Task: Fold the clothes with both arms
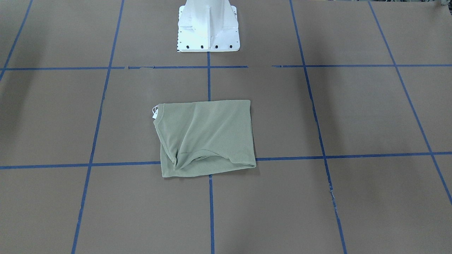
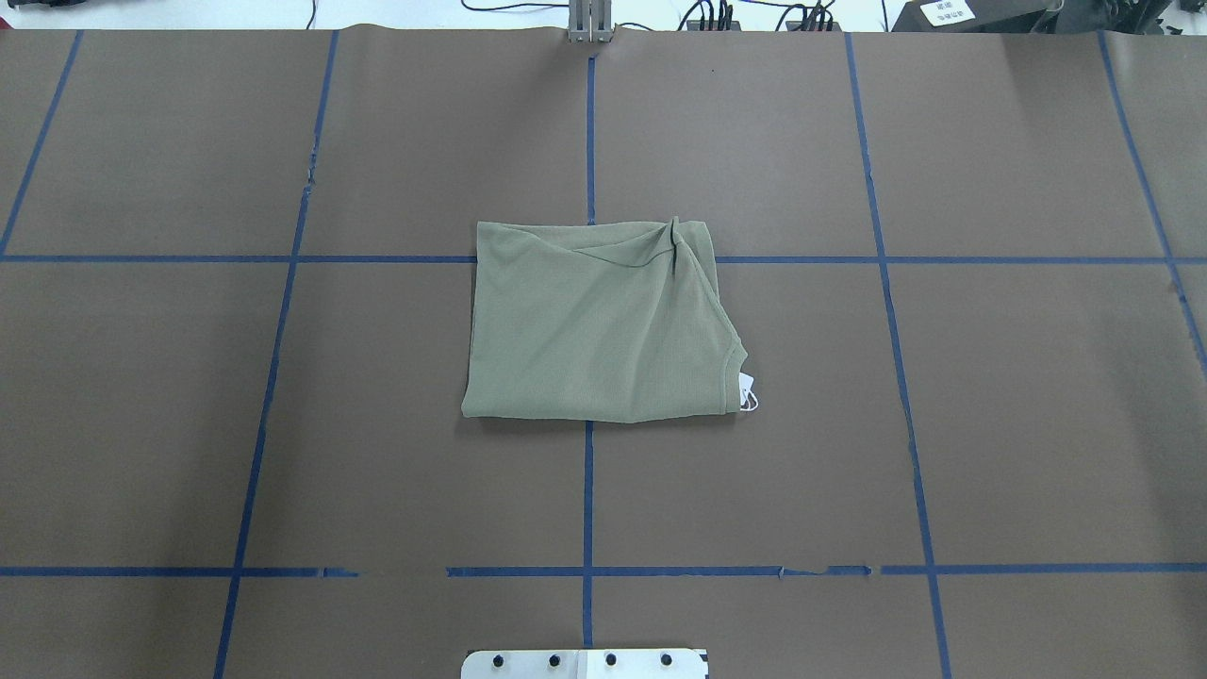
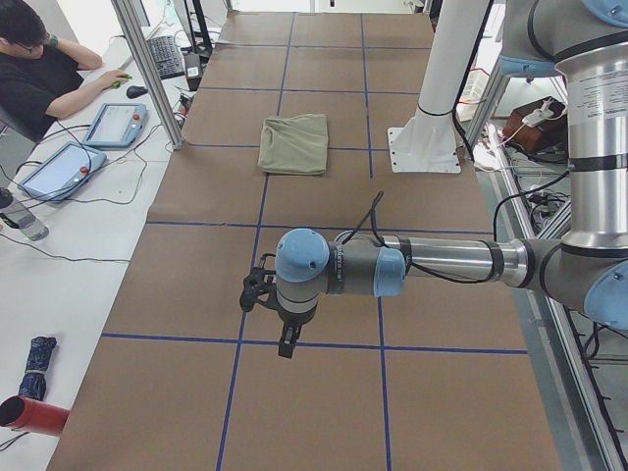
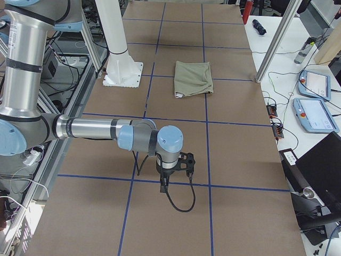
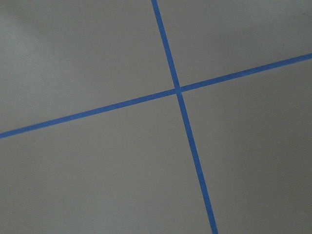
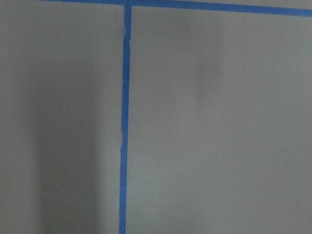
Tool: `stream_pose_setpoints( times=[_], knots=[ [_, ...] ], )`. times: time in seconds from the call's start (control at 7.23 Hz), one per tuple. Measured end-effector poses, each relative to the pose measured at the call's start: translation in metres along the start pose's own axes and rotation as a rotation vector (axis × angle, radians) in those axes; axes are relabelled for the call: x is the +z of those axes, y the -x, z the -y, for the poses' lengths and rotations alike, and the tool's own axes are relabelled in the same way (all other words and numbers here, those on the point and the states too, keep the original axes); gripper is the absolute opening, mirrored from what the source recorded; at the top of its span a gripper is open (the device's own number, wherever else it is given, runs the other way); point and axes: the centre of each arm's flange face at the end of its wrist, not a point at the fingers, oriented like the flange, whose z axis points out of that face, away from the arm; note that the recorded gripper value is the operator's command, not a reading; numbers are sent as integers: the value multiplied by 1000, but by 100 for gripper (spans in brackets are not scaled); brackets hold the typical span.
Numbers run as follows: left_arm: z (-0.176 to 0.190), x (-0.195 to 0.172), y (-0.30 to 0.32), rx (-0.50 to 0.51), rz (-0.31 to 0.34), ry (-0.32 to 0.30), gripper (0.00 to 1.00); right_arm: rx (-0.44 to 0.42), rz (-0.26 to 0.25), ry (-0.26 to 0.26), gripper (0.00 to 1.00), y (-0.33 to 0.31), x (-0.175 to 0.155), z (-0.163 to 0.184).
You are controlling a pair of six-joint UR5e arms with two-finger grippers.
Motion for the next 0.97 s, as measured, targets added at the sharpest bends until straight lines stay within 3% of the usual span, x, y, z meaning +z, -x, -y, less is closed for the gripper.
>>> stream_pose_setpoints(
  times=[0.97],
  knots=[
    [10, 25, -29, 66, -9, 61, 100, 3, 3, 1, 100, -2, 3, -3]
  ],
)
